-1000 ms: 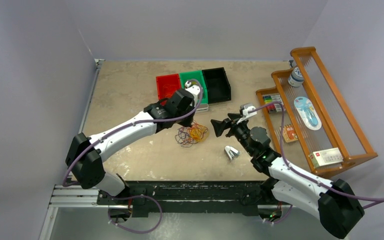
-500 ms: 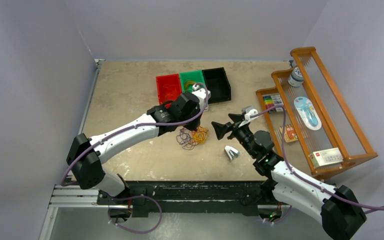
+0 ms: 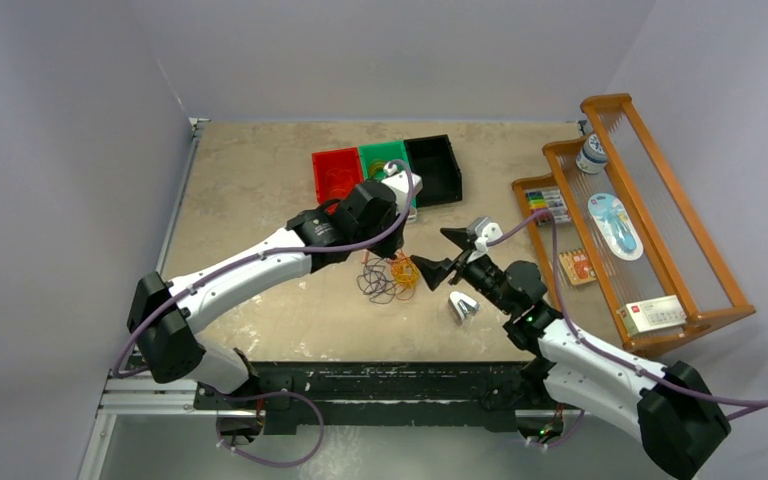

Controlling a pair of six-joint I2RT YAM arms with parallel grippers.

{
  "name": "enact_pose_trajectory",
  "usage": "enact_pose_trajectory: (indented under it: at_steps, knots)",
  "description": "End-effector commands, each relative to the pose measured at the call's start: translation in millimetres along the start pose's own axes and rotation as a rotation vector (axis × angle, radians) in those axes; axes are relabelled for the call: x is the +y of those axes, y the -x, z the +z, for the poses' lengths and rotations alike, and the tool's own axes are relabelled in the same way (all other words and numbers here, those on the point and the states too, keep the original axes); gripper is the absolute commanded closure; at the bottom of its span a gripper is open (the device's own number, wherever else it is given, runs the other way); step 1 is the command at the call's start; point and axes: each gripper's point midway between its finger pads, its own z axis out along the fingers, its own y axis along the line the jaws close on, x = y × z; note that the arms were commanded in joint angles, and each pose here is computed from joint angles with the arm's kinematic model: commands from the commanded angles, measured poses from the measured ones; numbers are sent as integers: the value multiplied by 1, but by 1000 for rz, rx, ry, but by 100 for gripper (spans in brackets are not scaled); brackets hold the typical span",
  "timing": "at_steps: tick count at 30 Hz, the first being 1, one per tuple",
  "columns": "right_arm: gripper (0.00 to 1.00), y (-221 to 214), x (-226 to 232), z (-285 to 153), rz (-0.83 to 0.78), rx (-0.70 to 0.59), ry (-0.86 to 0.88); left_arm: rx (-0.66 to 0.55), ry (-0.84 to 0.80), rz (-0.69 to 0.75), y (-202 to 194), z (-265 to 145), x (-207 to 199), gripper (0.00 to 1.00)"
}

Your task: Untangle the cables

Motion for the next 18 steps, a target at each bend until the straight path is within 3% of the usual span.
enact_pose_trajectory:
  at_steps: [1, 18]
  knots:
    - [6, 37, 20, 9, -45, -124, 99, -145, -27, -12, 44, -28, -10, 100]
    - [7, 24, 39, 33, -113, -97, 236, -192, -58, 1, 58, -43, -15, 100]
